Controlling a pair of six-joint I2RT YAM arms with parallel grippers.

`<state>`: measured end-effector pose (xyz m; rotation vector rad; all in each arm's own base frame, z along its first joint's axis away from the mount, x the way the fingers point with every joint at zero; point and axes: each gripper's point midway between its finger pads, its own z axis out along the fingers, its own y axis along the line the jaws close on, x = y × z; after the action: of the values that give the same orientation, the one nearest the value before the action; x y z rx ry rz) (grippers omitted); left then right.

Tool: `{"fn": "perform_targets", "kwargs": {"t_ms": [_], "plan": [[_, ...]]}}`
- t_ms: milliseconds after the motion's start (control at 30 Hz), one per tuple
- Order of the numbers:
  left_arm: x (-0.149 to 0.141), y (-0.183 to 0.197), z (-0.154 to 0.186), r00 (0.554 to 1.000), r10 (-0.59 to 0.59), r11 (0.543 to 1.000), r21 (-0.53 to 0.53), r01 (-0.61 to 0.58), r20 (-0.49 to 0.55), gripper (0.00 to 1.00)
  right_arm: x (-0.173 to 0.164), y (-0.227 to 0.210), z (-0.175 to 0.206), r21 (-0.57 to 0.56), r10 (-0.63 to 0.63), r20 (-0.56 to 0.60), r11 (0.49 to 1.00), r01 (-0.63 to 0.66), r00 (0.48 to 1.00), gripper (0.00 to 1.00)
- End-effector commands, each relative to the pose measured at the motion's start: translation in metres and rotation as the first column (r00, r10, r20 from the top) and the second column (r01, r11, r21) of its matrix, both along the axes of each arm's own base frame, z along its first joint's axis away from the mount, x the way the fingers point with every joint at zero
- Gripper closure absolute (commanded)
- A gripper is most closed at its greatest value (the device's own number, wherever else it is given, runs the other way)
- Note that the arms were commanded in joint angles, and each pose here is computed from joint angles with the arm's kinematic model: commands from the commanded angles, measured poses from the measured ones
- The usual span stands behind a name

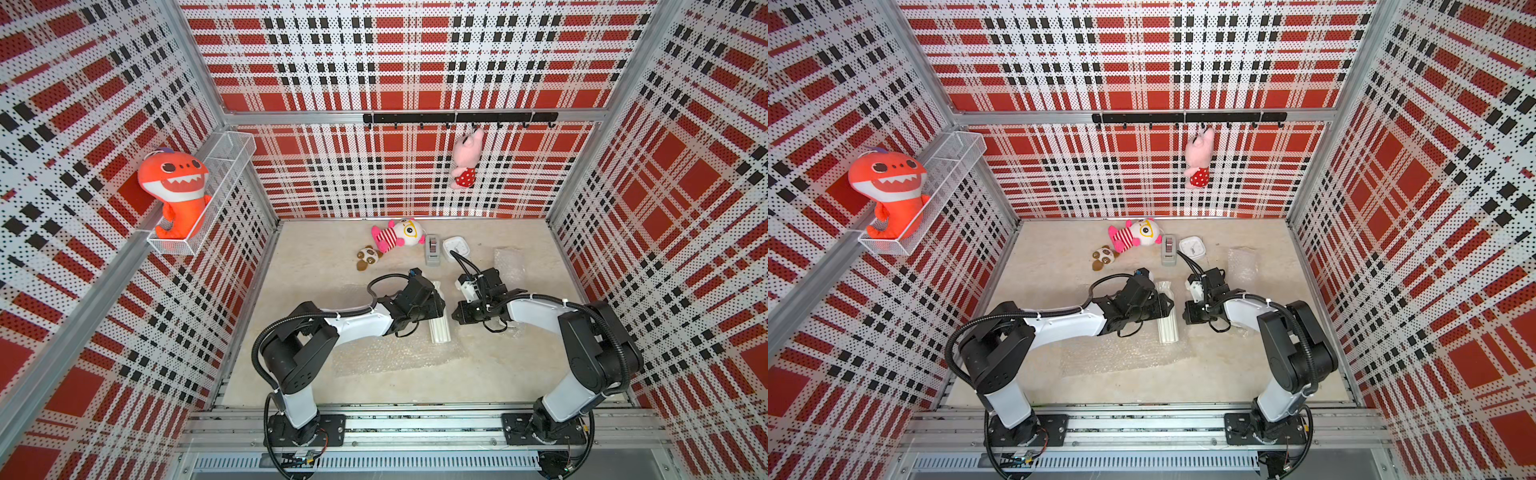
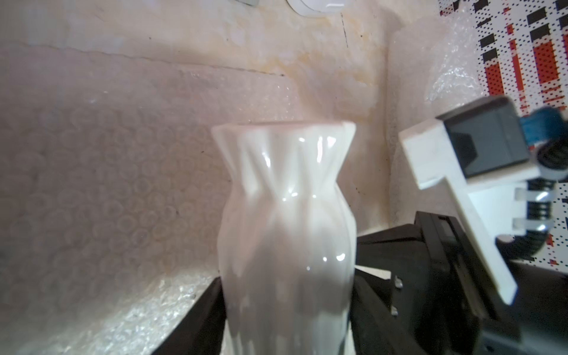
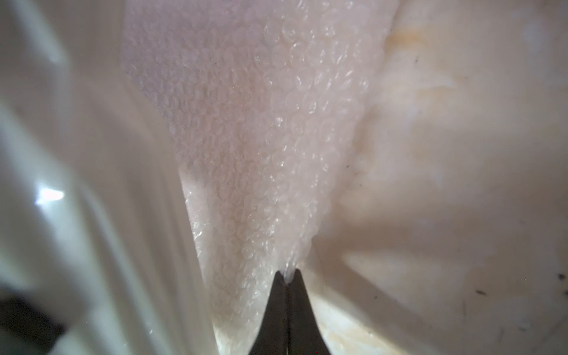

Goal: Wrap vases in bubble wrap
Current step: Adjust the vase with the bubble wrap, then wrap the vase in bubble wrap.

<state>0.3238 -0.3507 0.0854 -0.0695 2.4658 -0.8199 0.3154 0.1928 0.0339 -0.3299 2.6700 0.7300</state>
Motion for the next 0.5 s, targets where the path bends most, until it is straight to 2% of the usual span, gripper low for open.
{"fn": "perform_targets", "kwargs": {"t_ms": [0,233,467], "plan": [[0.007,-0.005,0.001,1.0,-0.029,1.0,0.002,0.029,0.008,0.46,0.006,0.0,0.012,0.014,0.011,0.056,1.0,-0.012,0.998,0.99],[0.015,-0.005,-0.029,0.999,-0.025,0.996,0.09,0.027,-0.026,0.42,0.008,0.006,0.03,0.068,0.004,0.091,0.998,-0.011,0.996,1.0],[0.018,-0.001,-0.021,1.0,-0.016,0.996,0.088,0.016,-0.006,0.28,0.006,0.014,0.045,0.112,0.034,0.101,0.993,-0.046,0.994,1.0]]}}
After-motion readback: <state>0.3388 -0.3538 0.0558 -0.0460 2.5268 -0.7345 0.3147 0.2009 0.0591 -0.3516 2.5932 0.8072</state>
